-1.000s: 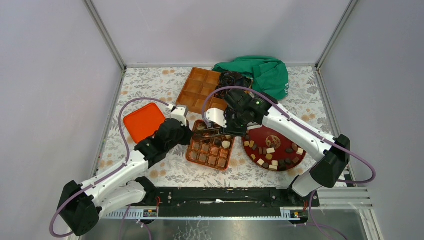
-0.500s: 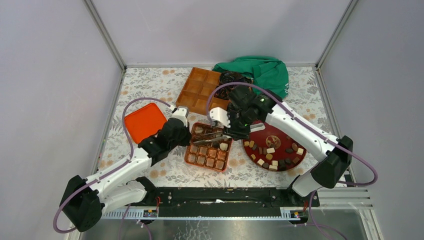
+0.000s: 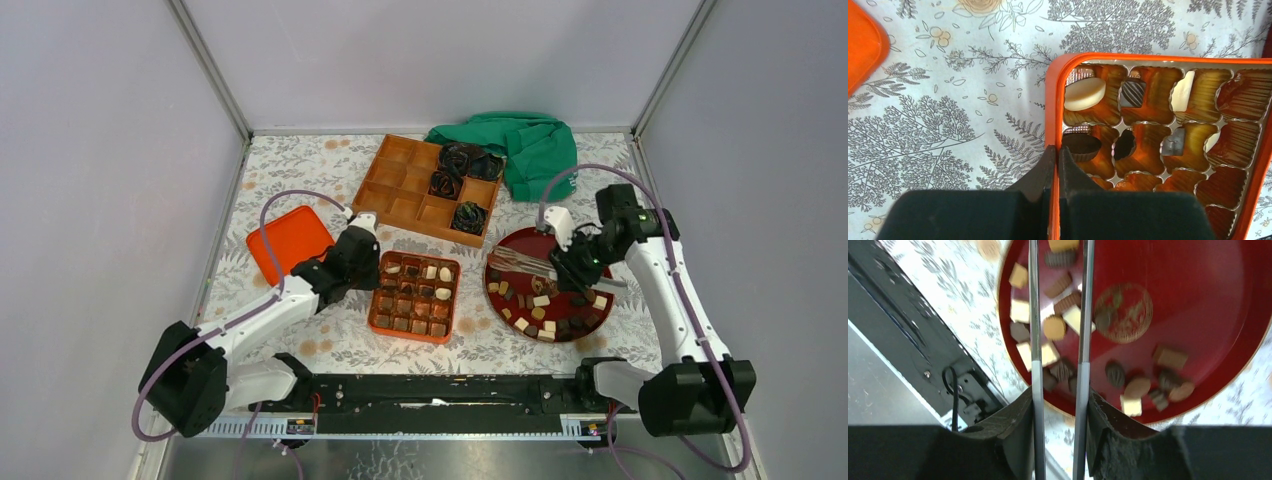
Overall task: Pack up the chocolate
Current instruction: Place the fake chocolate in the packing box, then pick up the fake chocolate from the plate.
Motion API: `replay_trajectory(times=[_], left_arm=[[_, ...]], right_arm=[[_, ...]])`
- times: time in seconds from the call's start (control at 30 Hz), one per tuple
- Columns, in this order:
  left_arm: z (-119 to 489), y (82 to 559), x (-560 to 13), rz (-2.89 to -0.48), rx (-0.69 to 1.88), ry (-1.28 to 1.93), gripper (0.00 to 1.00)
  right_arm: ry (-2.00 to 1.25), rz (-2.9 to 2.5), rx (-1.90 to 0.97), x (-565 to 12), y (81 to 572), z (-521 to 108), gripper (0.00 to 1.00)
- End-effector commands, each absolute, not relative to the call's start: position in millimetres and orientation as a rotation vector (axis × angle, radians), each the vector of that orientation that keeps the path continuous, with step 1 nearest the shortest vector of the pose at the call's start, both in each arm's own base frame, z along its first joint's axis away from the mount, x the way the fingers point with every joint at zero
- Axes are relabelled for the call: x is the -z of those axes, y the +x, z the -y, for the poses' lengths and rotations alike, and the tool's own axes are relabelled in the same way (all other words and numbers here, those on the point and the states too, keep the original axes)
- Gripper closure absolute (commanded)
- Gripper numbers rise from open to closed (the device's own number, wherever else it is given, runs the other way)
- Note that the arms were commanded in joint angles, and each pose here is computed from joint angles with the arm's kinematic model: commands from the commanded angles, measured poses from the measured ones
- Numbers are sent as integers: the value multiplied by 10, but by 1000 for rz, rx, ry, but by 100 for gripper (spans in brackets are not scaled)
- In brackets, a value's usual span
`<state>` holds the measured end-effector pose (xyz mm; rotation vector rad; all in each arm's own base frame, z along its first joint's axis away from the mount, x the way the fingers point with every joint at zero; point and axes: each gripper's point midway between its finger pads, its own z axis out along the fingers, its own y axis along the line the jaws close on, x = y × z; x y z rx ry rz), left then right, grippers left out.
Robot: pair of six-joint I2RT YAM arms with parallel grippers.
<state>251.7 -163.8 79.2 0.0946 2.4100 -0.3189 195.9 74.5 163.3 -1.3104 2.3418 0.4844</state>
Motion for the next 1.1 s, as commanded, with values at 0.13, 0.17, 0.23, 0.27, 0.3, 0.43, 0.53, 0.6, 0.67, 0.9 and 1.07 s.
replay_trajectory(times=[0.13,0.17,0.23,0.27,0.3,0.43,0.53,0.6,0.67,0.9,1.07], left_arm=[[1763,2612,-900,-2414,375,69,94],[1757,2616,-909,-2412,371,66,91],[1745,2612,-909,-2411,367,63,87],[1745,2616,-921,-2408,369,63,82],[1745,2615,-922,-2408,369,63,76],[1721,2646,-1004,-2387,368,52,59],[1683,2671,-1142,-2335,371,49,46],[1668,2683,-1283,-2281,383,71,36],[1661,2685,-1460,-2211,401,106,27],[1618,2571,-2115,-1907,453,305,2],[1502,2418,-2286,-1772,419,405,1]], right_arm=[[-1361,-2492,-356,-1443,1588,-236,58],[-1373,-2506,-350,-1432,1536,-213,58],[-1399,-2541,-325,-1398,1437,-148,57],[-1415,-2558,-318,-1378,1388,-118,57],[-1425,-2572,-310,-1361,1351,-94,57],[-1439,-2605,-262,-1327,1282,-15,57],[-1445,-2622,-222,-1335,1251,41,56],[-1446,-2630,-196,-1355,1225,75,56],[-1450,-2635,-173,-1379,1199,108,56],[-1439,-2657,-98,-1464,1159,261,56],[-1424,-2679,-76,-1477,1165,384,57]])
